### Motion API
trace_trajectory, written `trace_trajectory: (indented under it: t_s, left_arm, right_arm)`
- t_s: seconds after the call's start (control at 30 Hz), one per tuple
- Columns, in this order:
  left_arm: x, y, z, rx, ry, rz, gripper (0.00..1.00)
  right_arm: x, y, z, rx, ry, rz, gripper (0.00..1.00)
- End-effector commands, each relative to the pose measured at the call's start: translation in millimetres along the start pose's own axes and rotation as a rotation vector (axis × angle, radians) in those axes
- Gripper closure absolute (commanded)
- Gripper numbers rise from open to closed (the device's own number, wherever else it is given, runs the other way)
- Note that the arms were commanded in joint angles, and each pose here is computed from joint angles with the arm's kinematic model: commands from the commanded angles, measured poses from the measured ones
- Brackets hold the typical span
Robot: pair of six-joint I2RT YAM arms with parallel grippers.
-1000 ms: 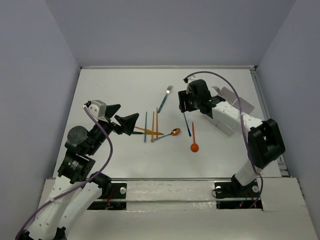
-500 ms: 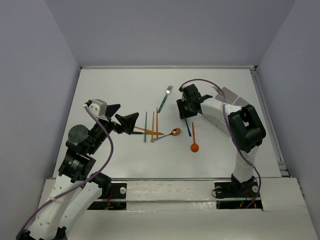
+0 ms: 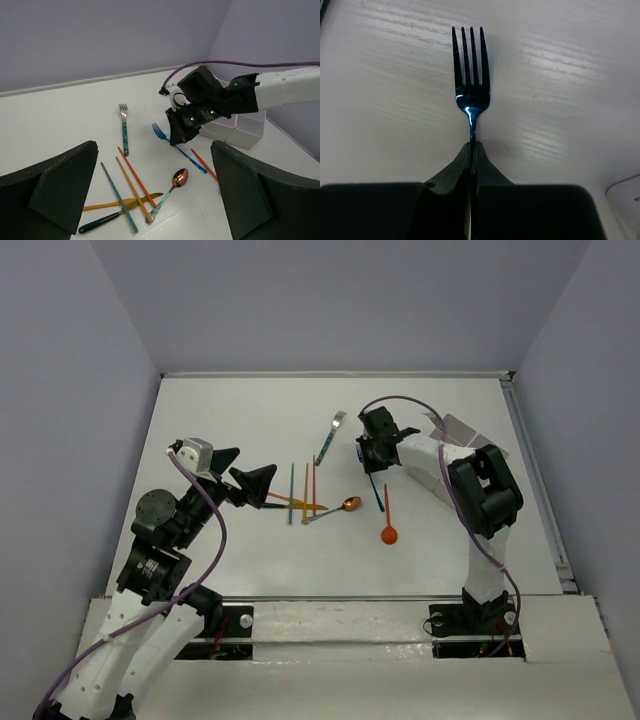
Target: Sort the eating utensils into containers
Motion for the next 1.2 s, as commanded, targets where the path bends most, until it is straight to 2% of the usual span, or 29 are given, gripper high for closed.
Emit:
trace_trajectory:
  t_s: [0.0, 0.1, 0.13, 0.2, 0.23, 0.57, 0.7, 0.87, 1.17]
  left_arm:
    - [-1, -2, -7, -0.014, -0.037, 0.020, 0.01]
    - [-1, 0, -7, -0.015, -0.038, 0.013, 0.01]
    - [-1, 0, -6, -0.014, -0.036, 0.013, 0.01]
    - [-1, 0, -6, -0.015, -0.036, 0.012, 0.01]
    - [-1, 0, -6, -0.014, -0.036, 0.013, 0.01]
    - [-1, -1, -7, -0.013, -0.040, 0.018, 0.01]
    - [-2, -1, -6, -0.012, -0.034, 0.025, 0.01]
    - [-4, 0, -5, -0.011, -0.029, 0.019, 0.01]
    - [-4, 2, -5, -0.015, -0.028, 0.002, 0.01]
  right_arm:
    - [7, 12, -29, -0.021, -0.105, -0.048, 1.00]
    - [37, 16, -69, -0.036, -0.290, -0.044, 1.00]
    - [65, 17, -92, -0.051, -0.403, -0.075, 1.00]
    - [95, 15, -112, -0.075, -0.511, -0.108, 1.00]
    - [130, 14, -131, -0.094, -0.636, -0.138, 1.00]
    - [236, -109, -132, -0.379, -1.109, 0.101, 1.00]
    - [241, -147, -127, -0.404, -1.178, 0.262, 1.00]
    - [242, -170, -138, -0.373, -1.294, 0.353, 1.00]
    - [201, -187, -149, -0.234, -1.223, 0.471, 1.00]
Point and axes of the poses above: each gripper's point midway between its finger pads, its own x axis back along the fingers, its own y axis along the line the jaws close on, z = x × y, the point moved 7 cm from there along x, back along the fingers, and after that the axes turned 5 degrees about -x, right-handed, at the moved point
